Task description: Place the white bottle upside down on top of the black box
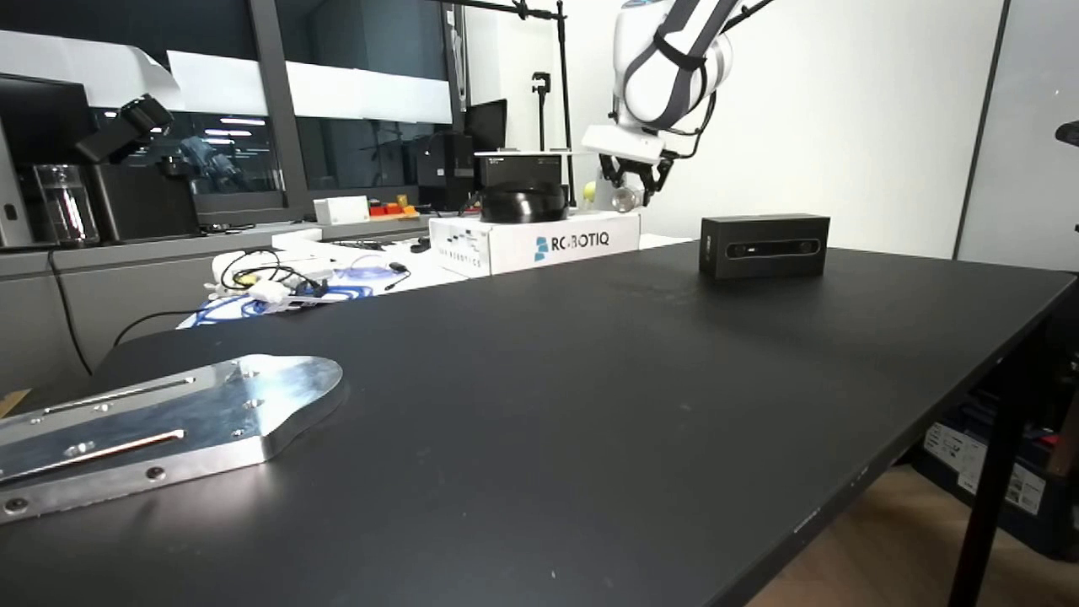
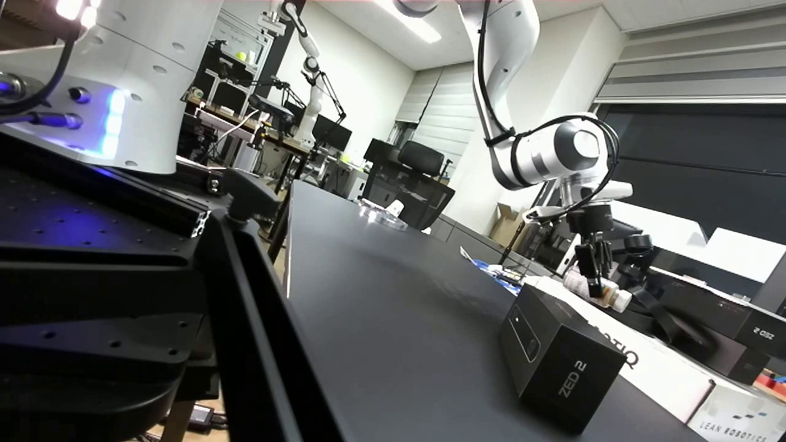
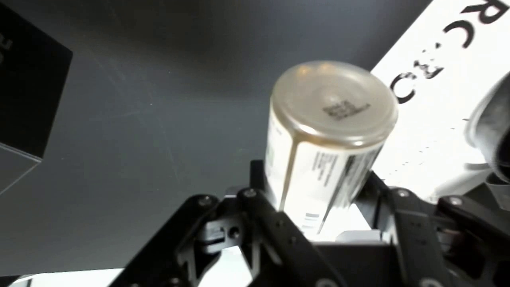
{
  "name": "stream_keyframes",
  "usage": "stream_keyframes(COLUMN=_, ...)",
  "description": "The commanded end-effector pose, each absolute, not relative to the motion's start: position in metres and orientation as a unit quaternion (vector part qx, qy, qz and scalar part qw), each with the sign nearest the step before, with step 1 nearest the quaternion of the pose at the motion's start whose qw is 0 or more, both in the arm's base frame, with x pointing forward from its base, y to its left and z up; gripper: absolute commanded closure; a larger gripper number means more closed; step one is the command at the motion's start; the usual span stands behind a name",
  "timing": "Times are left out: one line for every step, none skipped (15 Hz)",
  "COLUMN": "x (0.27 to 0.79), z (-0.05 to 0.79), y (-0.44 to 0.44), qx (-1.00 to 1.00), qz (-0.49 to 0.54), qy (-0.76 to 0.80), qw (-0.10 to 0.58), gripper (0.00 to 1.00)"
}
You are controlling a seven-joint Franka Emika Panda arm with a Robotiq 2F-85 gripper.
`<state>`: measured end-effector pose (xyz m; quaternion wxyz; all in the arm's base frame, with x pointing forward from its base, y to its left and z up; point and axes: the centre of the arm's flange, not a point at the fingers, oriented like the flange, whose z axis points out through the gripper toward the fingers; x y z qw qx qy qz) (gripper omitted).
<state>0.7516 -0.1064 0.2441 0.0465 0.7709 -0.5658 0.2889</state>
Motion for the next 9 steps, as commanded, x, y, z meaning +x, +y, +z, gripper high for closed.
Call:
stream_keyframes(x=0.72, z=0.283, y=-0.069, qx=0.782, qz=0.285, qy=-0.553, qw=0.022, gripper=0.69)
stream_keyframes(x=0.718, z=0.288, y=-0.062, qx=0.786, qz=0.276, qy=-0.553, qw=0.018, gripper=0.69)
stream_keyframes(x=0.718, z=0.293, y=-0.055, qx=0.792, qz=0.256, qy=-0.555, qw=0.016, gripper=0.69)
stream_keyframes(x=0.72, z=0.296, y=-0.051, qx=0.797, qz=0.228, qy=-0.559, qw=0.015, gripper=0.69)
stream_keyframes(x=0.725, z=0.298, y=-0.05, qx=0.804, qz=0.191, qy=-0.563, qw=0.016, gripper=0.69)
stream_keyframes(x=0.727, z=0.3, y=-0.049, qx=0.807, qz=0.164, qy=-0.567, qw=0.019, gripper=0.69)
stream_keyframes(x=0.728, z=0.303, y=-0.049, qx=0.811, qz=0.132, qy=-0.569, qw=0.02, gripper=0.69)
stream_keyframes(x=0.728, z=0.306, y=-0.051, qx=0.813, qz=0.101, qy=-0.573, qw=0.021, gripper=0.69)
stream_keyframes(x=0.728, z=0.306, y=-0.057, qx=0.814, qz=0.074, qy=-0.576, qw=0.023, gripper=0.69)
